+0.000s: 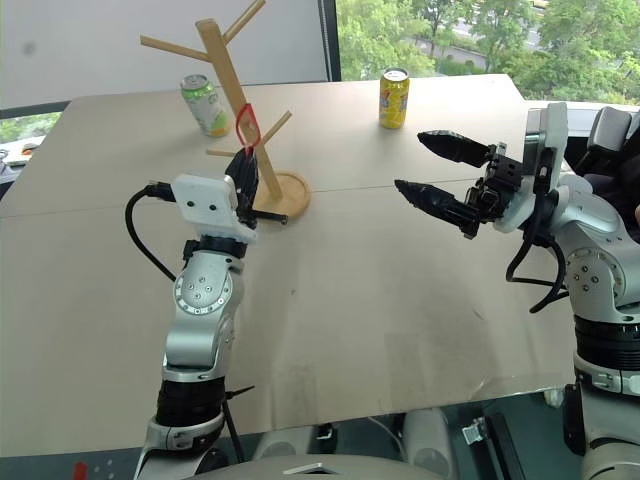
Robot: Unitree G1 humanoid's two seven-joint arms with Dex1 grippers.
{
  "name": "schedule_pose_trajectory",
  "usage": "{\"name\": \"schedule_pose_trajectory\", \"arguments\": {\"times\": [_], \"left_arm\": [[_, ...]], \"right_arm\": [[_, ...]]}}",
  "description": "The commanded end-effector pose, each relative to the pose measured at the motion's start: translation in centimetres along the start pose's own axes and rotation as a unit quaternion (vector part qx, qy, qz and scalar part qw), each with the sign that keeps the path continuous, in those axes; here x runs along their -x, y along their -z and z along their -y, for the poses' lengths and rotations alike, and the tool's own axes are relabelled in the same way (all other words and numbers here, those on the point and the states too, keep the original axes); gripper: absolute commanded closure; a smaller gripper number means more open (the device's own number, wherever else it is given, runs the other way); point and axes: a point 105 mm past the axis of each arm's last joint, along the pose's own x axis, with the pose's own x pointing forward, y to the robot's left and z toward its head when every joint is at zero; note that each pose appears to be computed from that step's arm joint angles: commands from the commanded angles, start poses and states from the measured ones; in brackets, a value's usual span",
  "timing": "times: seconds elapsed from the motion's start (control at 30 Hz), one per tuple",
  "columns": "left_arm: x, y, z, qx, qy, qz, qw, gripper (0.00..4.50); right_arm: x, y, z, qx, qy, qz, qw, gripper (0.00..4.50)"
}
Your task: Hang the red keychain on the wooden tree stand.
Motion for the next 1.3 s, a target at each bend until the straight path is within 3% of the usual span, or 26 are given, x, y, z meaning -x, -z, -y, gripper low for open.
{"name": "schedule_pose_trajectory", "arguments": {"times": [0.03,0.2,0.63,0.77,1.0,1.13,1.3], "left_arm": [[-0.3,-0.8,0.4,-0.004,0.006,0.019,1.0,4.47],[-0.7,0.5,0.2,-0.012,0.0,-0.006,1.0,4.47],[-2.6,0.8,-0.2,0.003,-0.025,-0.007,1.0,4.47],[-2.5,0.8,0.1,0.012,-0.019,-0.004,1.0,3.13],[-1.6,0.5,0.0,0.023,-0.009,0.011,1.0,0.04],[0.9,1.4,-1.4,0.03,-0.018,-0.007,0.999,0.04],[4.2,3.6,-4.5,0.052,-0.065,-0.055,0.995,0.04]], "right_arm": [[0.2,-1.5,-0.1,0.032,0.002,0.019,0.999,0.0],[0.2,-1.5,-0.2,0.033,0.004,0.019,0.999,0.0],[0.3,-1.4,-0.2,0.035,0.007,0.019,0.999,0.0],[0.3,-1.4,0.0,0.037,0.008,0.018,0.999,0.0],[0.4,-0.6,0.3,0.032,0.027,0.016,0.999,0.0],[1.1,2.4,2.3,0.033,0.136,0.011,0.99,0.0],[3.2,6.8,4.4,0.024,0.28,0.013,0.96,0.0]]}}
